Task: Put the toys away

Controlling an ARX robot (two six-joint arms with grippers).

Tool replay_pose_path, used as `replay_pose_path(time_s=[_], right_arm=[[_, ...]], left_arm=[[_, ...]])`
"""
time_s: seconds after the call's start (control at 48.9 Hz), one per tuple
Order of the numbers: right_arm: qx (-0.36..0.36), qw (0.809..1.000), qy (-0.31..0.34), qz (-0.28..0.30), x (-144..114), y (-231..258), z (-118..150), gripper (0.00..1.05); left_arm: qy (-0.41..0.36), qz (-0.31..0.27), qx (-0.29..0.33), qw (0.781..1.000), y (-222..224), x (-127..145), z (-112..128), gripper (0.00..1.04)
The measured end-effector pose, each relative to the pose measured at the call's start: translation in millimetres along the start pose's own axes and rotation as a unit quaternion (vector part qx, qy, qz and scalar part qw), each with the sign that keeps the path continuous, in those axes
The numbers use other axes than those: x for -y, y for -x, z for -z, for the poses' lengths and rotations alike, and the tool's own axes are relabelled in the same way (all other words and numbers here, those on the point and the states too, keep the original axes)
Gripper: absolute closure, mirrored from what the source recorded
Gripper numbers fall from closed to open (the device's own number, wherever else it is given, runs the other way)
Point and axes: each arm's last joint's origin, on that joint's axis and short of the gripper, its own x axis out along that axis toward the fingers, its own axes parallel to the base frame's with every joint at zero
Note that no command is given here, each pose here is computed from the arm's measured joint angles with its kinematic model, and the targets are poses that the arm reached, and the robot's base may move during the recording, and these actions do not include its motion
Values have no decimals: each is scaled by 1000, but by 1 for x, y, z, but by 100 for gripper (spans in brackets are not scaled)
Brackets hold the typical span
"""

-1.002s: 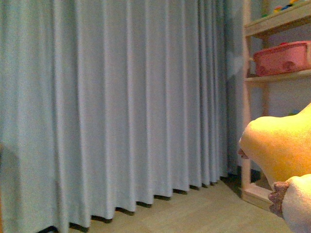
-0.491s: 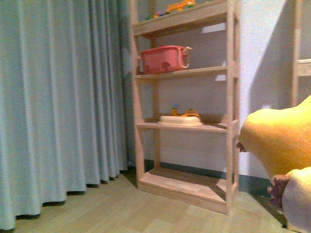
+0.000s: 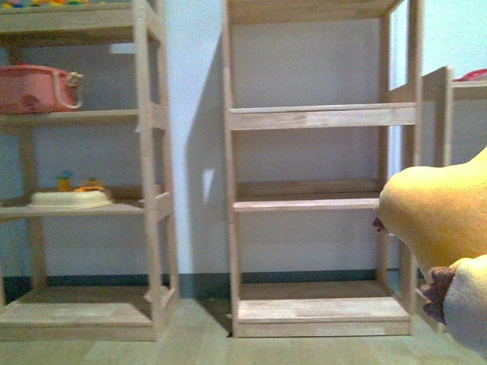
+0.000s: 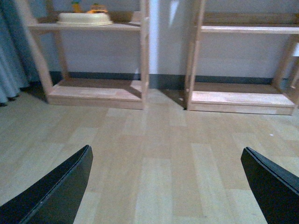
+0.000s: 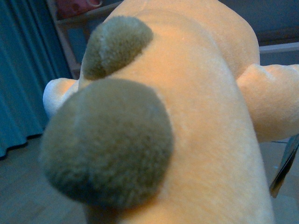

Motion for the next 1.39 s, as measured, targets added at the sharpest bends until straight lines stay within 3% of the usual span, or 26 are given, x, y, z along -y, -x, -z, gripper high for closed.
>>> replay_pose_path(time_s=[1.391], right_arm=[[0,1000,0,0,0,0,0,95]], left_arm=[[0,0,0,1000,0,0,0,6]])
